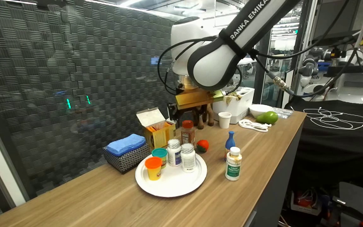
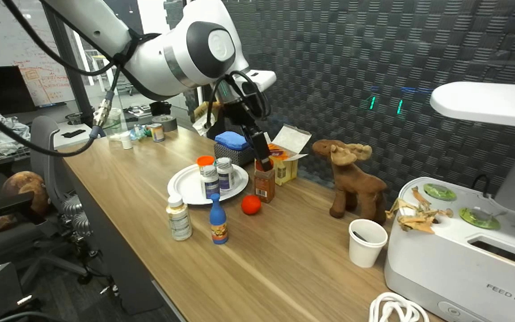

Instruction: Put the bottles and orange plushie around the white plate on the white plate

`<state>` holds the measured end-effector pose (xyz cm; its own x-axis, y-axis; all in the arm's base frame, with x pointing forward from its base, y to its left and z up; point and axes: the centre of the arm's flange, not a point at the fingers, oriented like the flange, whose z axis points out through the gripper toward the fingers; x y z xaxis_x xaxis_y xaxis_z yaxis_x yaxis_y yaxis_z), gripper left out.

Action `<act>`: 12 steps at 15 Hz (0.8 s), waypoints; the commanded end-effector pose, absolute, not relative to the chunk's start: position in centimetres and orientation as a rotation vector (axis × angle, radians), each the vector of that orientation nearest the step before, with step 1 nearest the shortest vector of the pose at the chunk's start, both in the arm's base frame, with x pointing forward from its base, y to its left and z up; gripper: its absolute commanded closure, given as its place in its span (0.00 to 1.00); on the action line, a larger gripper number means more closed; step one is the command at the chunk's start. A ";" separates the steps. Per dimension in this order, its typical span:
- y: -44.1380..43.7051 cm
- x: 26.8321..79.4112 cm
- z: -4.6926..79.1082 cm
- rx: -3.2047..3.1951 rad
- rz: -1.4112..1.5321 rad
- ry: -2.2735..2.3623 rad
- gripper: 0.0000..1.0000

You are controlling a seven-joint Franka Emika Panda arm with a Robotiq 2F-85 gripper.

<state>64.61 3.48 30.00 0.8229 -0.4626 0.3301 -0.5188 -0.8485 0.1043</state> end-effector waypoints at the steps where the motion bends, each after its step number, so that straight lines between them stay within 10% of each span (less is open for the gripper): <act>1: 3.5 65.7 29.7 2.832 0.361 -0.778 0.50; 5: 4.1 65.3 29.9 2.815 0.326 -0.798 0.77; 12: 8.8 63.0 34.1 2.703 0.344 -0.690 0.77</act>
